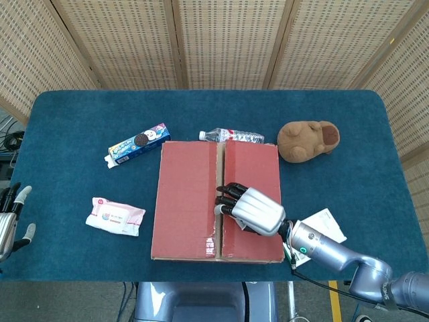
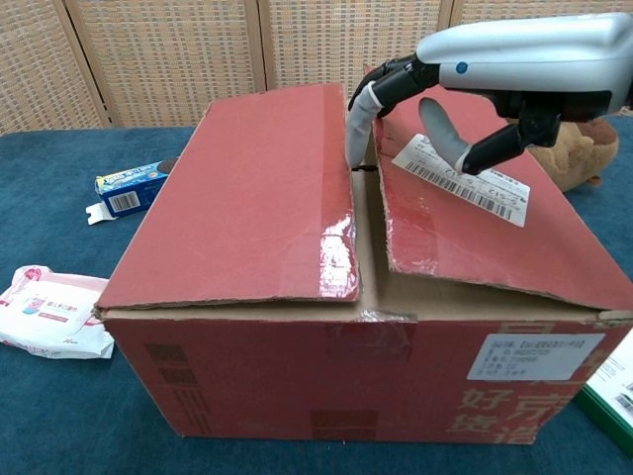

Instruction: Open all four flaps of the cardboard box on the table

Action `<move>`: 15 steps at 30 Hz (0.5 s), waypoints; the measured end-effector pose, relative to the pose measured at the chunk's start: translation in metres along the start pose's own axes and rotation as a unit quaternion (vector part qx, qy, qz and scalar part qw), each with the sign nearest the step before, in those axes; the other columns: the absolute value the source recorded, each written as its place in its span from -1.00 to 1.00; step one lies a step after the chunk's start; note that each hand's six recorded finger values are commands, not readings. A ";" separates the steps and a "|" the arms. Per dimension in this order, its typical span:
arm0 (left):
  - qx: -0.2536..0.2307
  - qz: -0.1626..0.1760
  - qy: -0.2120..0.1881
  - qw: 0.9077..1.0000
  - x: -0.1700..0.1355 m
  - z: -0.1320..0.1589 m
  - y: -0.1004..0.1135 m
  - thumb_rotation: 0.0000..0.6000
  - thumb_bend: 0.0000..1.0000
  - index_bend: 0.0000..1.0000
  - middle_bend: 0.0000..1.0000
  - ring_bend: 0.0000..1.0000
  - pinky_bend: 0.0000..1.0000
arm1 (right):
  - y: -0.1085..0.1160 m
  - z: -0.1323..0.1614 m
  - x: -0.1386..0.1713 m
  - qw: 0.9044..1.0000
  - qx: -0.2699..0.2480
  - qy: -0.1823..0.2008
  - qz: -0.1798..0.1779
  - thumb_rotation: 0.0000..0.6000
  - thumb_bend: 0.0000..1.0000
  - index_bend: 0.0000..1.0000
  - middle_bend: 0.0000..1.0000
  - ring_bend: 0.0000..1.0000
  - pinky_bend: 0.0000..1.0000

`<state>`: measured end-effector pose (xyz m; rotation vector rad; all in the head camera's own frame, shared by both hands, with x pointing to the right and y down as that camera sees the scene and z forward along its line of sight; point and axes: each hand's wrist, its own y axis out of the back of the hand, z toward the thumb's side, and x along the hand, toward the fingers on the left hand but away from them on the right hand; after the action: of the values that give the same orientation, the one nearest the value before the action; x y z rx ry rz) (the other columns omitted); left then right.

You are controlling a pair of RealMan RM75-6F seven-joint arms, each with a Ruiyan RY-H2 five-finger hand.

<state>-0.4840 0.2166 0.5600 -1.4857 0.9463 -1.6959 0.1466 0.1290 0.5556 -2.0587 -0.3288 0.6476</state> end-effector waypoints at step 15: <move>-0.009 -0.009 -0.008 1.000 0.001 0.004 -0.002 1.00 -0.15 -0.85 -1.00 -1.00 -1.00 | 0.006 -0.011 0.005 0.999 0.032 -0.004 -0.021 1.00 1.00 -0.15 0.09 -0.49 -0.64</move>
<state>-0.4805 0.2159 0.5622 -1.5220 0.9448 -1.6907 0.1570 0.1205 0.5532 -1.9834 -0.3505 0.6327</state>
